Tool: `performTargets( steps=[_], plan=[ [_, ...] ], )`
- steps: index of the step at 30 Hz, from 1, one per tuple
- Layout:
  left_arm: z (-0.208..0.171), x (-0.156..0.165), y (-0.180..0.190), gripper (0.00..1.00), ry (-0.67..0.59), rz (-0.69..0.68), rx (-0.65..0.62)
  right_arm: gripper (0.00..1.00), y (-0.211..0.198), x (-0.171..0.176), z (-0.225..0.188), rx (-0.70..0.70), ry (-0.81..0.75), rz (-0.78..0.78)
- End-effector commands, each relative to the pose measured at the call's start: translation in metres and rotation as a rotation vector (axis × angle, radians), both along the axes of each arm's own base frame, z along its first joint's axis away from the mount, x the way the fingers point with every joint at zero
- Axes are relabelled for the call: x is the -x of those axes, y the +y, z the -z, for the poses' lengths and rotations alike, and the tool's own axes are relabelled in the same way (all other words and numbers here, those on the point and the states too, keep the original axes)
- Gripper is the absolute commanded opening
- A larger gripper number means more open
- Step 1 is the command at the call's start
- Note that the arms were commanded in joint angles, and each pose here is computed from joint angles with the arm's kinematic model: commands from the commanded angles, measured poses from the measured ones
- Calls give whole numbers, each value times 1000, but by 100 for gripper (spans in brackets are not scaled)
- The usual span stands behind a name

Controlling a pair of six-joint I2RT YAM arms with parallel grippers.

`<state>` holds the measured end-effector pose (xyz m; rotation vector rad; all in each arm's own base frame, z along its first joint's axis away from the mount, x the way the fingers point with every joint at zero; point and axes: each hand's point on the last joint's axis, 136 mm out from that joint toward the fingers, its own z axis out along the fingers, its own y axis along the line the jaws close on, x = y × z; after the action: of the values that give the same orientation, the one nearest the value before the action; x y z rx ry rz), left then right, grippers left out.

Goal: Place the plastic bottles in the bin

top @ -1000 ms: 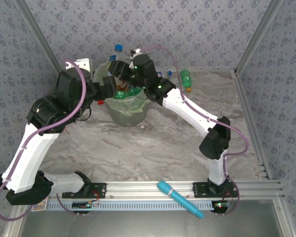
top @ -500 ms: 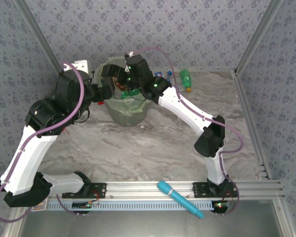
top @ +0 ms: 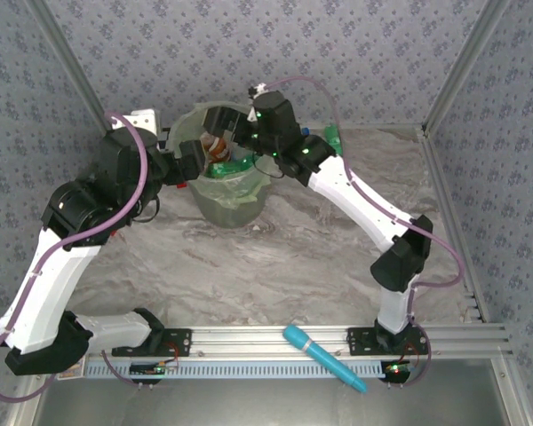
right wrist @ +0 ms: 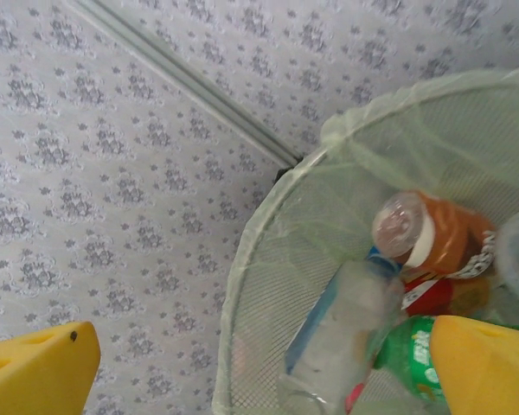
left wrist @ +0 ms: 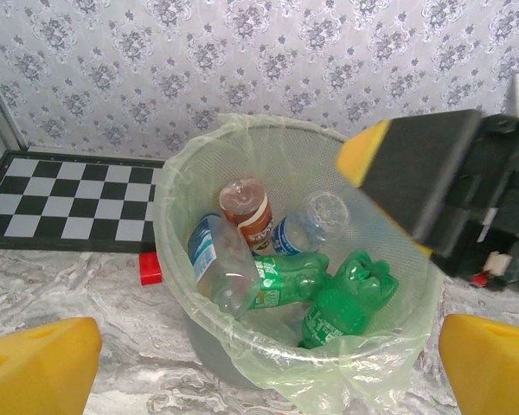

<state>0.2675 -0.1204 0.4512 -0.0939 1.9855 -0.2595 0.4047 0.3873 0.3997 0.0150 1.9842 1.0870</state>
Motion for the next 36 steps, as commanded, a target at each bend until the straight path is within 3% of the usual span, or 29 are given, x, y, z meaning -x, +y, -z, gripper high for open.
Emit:
performTargets(
  steps=[1, 9, 20, 36],
  plan=[
    [0, -4, -5, 100, 2, 12, 17, 100, -36, 0, -22, 8, -59, 68],
    [16, -25, -47, 100, 66, 125, 41, 100, -127, -9, -10, 63, -47, 232],
    [25, -54, -107, 100, 154, 295, 53, 100, -234, -24, 71, 261, 97, 418],
    [7, -86, -110, 100, 146, 281, 9, 99, -309, -136, 196, 422, 335, 414]
  ],
)
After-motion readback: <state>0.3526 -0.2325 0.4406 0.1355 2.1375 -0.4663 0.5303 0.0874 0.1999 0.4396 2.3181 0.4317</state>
